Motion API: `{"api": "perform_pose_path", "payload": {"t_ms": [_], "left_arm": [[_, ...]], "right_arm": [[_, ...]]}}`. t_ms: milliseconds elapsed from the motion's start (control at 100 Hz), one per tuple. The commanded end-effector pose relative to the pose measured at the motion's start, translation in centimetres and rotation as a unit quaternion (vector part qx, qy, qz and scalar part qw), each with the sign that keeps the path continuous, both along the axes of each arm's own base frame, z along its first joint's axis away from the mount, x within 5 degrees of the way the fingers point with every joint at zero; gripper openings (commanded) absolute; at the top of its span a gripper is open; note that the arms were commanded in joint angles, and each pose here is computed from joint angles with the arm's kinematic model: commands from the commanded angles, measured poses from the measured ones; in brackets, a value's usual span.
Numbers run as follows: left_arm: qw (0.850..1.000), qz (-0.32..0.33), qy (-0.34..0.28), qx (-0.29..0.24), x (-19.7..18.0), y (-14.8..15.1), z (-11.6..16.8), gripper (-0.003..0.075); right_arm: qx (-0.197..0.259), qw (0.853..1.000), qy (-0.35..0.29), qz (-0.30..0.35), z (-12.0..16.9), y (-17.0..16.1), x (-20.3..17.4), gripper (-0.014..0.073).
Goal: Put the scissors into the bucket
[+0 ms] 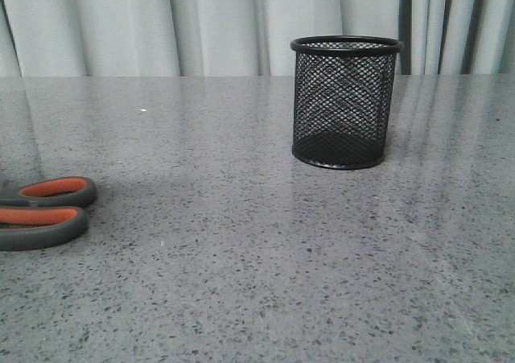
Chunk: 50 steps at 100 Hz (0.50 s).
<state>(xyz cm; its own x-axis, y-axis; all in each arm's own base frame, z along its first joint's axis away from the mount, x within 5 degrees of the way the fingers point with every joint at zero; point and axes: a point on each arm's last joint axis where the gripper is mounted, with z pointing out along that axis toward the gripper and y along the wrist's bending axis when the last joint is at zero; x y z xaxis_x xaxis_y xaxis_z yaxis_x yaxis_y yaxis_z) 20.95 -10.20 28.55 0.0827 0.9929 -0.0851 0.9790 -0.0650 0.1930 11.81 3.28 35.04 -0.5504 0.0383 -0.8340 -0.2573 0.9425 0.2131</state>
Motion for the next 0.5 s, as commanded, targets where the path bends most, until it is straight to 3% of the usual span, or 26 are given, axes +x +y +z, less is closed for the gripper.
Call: {"api": "perform_pose_path", "payload": {"t_ms": [0, 490], "left_arm": [[1.0, -0.011, -0.019, -0.008, 0.6, -0.6, 0.6, 0.0377], [0.999, -0.049, 0.009, 0.019, 2.7, -1.4, -2.3, 0.0377]], "right_arm": [[0.008, 0.999, -0.04, -0.008, 1.5, -0.1, 0.4, 0.0478], [0.008, 0.999, -0.04, -0.008, 1.5, -0.1, 0.4, 0.0478]]}}
